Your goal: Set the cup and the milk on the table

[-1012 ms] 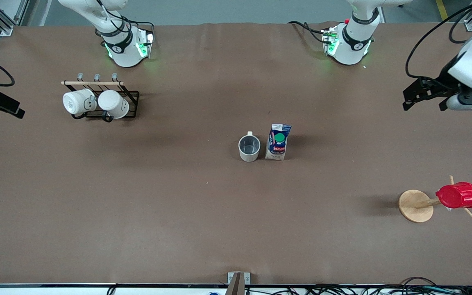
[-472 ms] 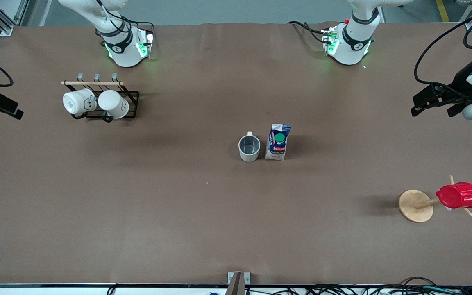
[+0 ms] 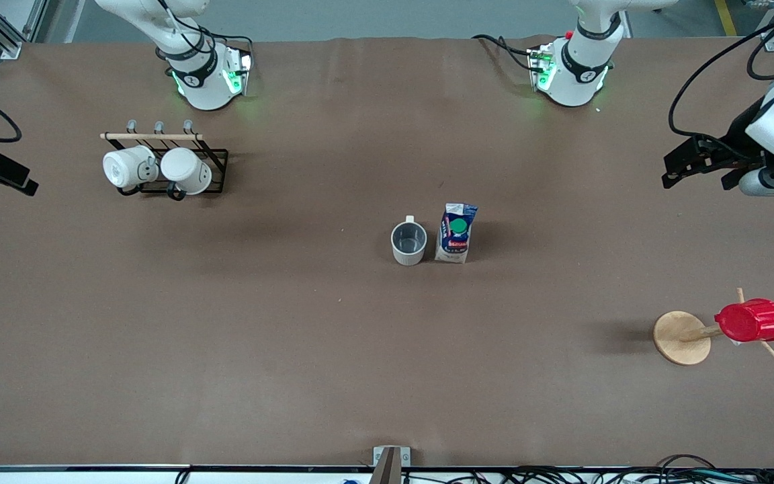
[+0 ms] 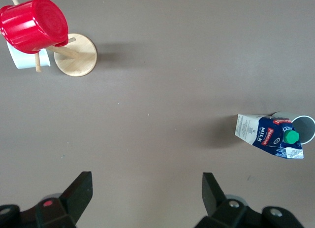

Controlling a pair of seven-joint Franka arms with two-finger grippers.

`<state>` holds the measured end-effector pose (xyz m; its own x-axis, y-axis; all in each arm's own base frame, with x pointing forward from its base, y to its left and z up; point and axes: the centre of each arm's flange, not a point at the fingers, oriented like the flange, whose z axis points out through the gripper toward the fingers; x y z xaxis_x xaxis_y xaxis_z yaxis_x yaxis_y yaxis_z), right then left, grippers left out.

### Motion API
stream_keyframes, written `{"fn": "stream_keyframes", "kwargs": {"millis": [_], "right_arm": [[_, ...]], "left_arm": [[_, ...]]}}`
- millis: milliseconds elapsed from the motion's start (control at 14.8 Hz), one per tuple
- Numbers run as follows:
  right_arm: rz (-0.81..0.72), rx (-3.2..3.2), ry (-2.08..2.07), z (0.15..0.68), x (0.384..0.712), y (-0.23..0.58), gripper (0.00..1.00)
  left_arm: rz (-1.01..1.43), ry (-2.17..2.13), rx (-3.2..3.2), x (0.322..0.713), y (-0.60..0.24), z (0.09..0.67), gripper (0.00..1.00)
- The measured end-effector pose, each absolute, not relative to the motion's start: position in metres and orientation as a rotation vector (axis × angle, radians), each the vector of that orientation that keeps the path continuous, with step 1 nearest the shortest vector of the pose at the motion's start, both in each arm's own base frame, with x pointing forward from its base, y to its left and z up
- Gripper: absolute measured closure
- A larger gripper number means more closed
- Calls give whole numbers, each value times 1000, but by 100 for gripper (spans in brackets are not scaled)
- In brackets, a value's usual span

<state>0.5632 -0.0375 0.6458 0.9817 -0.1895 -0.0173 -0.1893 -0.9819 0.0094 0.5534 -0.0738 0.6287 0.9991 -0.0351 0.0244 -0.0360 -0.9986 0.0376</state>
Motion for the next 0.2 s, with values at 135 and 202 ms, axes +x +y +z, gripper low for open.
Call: {"fn": "stream_keyframes", "kwargs": {"millis": [135, 202], "right_arm": [[-28, 3120, -298, 646, 563, -38, 0], [-28, 3120, -298, 646, 563, -38, 0]], "left_arm": [[37, -54, 3104, 553, -76, 629, 2], [37, -54, 3105, 553, -76, 629, 2]]}}
